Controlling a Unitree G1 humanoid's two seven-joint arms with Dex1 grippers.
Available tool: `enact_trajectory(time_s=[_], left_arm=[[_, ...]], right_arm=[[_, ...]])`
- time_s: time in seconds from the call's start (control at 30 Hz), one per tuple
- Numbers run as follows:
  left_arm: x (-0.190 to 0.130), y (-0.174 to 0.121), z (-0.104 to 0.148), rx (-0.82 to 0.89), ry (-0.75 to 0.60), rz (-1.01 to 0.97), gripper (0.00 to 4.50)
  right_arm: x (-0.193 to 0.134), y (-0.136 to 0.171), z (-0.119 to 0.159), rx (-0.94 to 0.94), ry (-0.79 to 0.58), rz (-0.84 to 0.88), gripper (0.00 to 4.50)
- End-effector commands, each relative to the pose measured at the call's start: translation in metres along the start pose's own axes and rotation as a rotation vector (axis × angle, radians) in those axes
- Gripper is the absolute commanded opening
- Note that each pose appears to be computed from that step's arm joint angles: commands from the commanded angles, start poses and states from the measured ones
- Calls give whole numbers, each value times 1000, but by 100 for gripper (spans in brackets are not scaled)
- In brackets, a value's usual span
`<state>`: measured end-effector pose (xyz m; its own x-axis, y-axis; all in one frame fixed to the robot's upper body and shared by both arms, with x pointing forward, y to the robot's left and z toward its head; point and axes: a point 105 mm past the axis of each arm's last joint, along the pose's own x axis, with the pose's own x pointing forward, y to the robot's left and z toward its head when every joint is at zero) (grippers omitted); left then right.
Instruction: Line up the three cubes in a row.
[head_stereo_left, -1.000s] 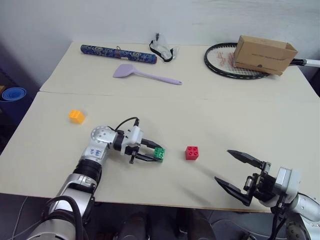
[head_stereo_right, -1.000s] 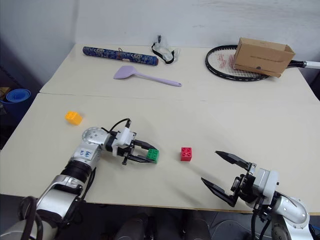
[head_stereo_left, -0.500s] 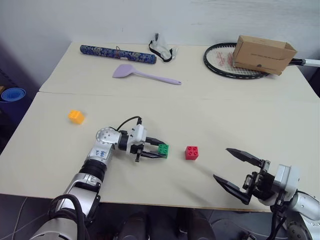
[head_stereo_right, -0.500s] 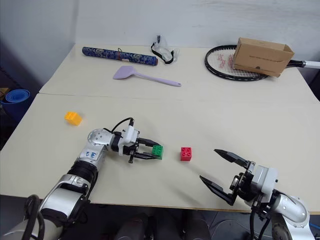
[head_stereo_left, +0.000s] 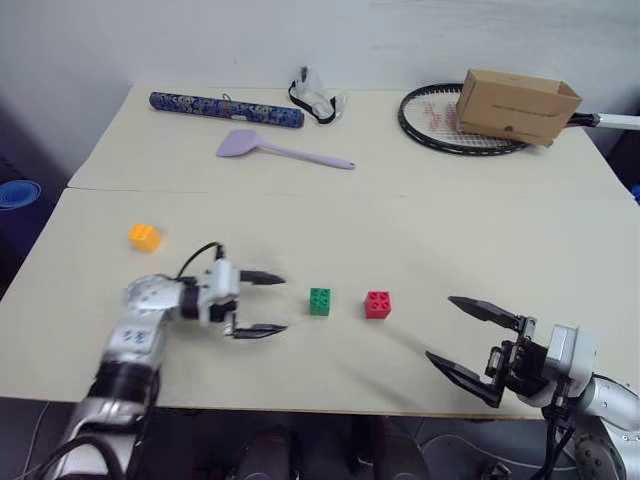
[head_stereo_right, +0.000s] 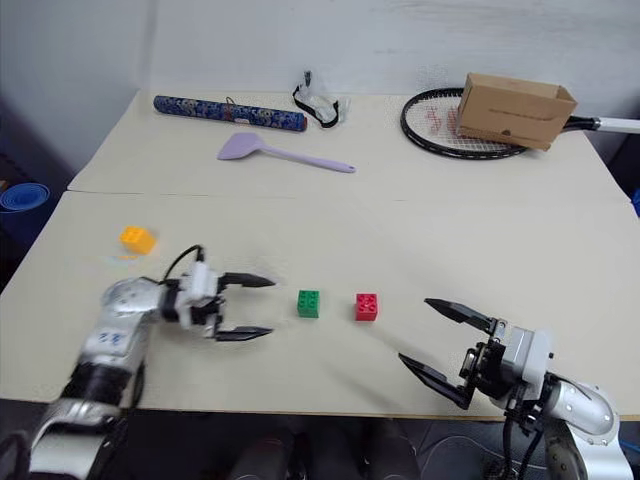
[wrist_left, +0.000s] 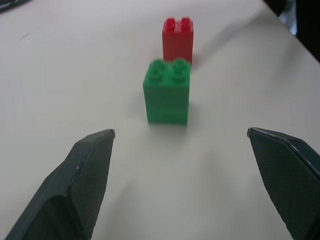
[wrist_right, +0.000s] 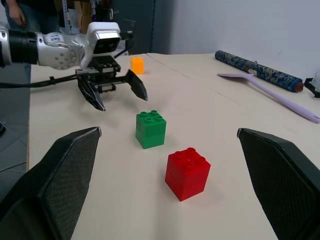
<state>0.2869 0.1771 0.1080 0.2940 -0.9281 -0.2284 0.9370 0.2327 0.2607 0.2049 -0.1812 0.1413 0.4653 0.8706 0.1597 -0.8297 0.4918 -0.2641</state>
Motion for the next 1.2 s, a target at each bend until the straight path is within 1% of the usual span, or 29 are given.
enact_trajectory(time_s=[0.03, 0.1, 0.13, 0.2, 0.23, 0.3, 0.4, 0.47, 0.53, 0.57, 0.7, 0.8, 0.83, 0.93, 0.97, 1.07, 1.2], left_arm=[[-41, 8, 7, -33, -32, 275, 448], [-71, 7, 0, -113, -49, 483, 448], [-82, 5, -3, -137, -50, 552, 448], [-124, -1, -19, -205, -36, 808, 448], [-137, -3, -23, -225, -31, 890, 448], [-175, -16, -33, -262, -23, 1101, 448], [-210, -38, -40, -317, -44, 1298, 448], [-220, -43, -40, -339, -74, 1358, 448], [-219, -40, -39, -358, -105, 1358, 448], [-215, -33, -37, -355, -111, 1327, 448], [-196, 17, -26, -323, -129, 1205, 448], [-178, 61, -20, -312, -88, 1147, 448], [-174, 70, -18, -315, -85, 1132, 448], [-164, 95, -27, -336, -2, 1117, 448], [-161, 104, -29, -342, 7, 1120, 448], [-154, 118, -33, -373, 8, 1120, 448], [-150, 124, -37, -381, 17, 1113, 448]], right_arm=[[5, -4, 8, -18, -84, 7, 450], [11, -6, 12, -42, -143, 12, 450], [13, -6, 13, -48, -158, 19, 450], [21, -3, 13, -51, -189, 55, 450], [23, -1, 13, -50, -196, 67, 450], [27, 1, 12, -58, -214, 83, 450], [26, 5, 4, -57, -219, 83, 450], [23, 7, -3, -56, -216, 82, 450], [21, 9, -8, -56, -211, 86, 450], [20, 10, -10, -57, -208, 89, 450], [22, 9, -14, -61, -208, 99, 450], [23, 7, -15, -66, -205, 102, 450], [23, 7, -15, -68, -204, 102, 450], [24, 5, -16, -69, -197, 86, 450], [25, 6, -16, -69, -194, 84, 450], [27, 5, -16, -72, -187, 62, 450], [28, 4, -17, -75, -180, 34, 450]])
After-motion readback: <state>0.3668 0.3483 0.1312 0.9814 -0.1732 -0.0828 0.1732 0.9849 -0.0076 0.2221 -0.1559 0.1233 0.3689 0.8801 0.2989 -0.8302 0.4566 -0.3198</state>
